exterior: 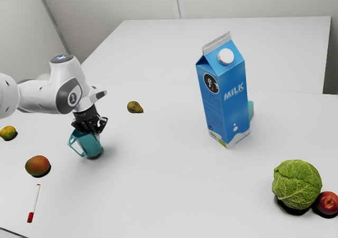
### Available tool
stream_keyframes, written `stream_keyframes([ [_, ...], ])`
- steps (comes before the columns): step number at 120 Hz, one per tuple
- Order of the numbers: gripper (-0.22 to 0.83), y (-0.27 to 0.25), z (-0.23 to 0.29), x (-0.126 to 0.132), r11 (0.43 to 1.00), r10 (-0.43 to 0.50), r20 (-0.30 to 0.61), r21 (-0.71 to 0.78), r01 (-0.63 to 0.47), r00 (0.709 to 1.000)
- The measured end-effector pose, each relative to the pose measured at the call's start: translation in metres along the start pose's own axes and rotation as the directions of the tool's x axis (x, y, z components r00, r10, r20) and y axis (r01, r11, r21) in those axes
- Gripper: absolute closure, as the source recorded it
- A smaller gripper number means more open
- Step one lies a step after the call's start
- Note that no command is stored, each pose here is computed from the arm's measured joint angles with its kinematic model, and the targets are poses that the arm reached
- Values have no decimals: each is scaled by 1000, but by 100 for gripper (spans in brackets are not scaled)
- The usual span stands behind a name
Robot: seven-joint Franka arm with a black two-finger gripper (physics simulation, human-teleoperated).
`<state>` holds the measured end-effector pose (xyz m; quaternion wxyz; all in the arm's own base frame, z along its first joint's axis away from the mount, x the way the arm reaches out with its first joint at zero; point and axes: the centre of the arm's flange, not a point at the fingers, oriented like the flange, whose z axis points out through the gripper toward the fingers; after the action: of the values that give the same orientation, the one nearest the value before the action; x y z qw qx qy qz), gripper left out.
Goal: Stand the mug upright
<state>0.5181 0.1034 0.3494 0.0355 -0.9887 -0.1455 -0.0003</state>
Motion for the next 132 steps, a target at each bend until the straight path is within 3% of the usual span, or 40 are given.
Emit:
stream_keyframes([
  [36, 78, 6, 17, 3, 996, -89, 9, 17, 89, 996],
  [57, 39, 6, 18, 4, 993, -120, 6, 11, 120, 993],
  [74, 20, 6, 14, 7, 990, -138, -3, 5, 138, 990],
  [98, 8, 9, 7, 9, 986, -164, -9, -26, 164, 986],
  [132, 2, 7, -4, 13, 979, -192, 10, -66, 193, 981],
])
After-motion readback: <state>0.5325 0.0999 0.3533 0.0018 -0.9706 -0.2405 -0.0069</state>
